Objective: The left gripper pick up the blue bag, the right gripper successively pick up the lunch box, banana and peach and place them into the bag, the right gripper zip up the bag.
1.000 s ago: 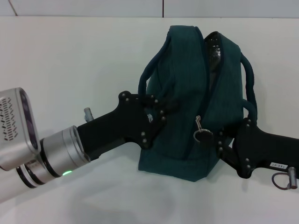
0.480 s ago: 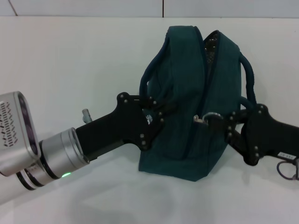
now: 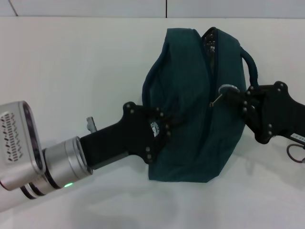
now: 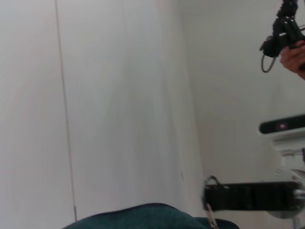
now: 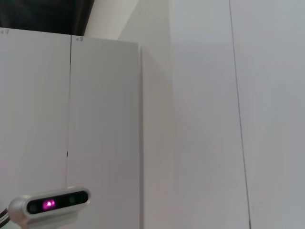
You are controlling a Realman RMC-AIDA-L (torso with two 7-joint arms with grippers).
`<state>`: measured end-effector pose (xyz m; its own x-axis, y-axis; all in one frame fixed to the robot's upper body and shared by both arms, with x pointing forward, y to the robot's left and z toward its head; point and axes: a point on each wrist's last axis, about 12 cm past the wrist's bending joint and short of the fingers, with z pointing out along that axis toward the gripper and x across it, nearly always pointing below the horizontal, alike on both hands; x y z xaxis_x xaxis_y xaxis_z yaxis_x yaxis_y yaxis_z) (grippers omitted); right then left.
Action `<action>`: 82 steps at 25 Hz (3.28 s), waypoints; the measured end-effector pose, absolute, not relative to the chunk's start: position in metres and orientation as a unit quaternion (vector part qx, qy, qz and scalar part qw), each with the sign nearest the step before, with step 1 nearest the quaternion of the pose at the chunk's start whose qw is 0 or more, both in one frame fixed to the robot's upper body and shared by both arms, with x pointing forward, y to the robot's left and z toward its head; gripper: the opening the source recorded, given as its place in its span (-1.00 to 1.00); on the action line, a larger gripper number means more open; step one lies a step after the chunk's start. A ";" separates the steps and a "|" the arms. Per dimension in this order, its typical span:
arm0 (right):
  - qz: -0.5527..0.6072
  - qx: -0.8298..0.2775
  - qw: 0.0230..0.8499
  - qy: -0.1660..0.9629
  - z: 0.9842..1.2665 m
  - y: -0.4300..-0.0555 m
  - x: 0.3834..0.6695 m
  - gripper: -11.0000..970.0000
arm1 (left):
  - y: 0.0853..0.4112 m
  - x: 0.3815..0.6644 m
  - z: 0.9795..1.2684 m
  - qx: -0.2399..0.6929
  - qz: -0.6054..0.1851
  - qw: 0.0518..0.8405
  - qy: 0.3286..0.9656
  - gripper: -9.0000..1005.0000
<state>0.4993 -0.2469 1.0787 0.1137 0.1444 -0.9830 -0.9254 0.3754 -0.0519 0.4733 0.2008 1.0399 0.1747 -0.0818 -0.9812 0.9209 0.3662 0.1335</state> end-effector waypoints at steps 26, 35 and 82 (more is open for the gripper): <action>0.355 -0.279 0.732 0.511 1.073 -0.274 0.481 -0.89 | 0.231 0.455 1.044 0.386 -0.393 0.664 0.506 -0.87; 0.339 -0.240 0.731 0.541 1.061 -0.285 0.473 -0.88 | 0.244 0.466 1.041 0.288 -0.399 0.657 0.571 -0.87; 0.333 -0.150 0.728 0.581 1.052 -0.306 0.466 -0.07 | 0.207 0.575 1.124 0.301 -0.545 0.445 0.644 0.48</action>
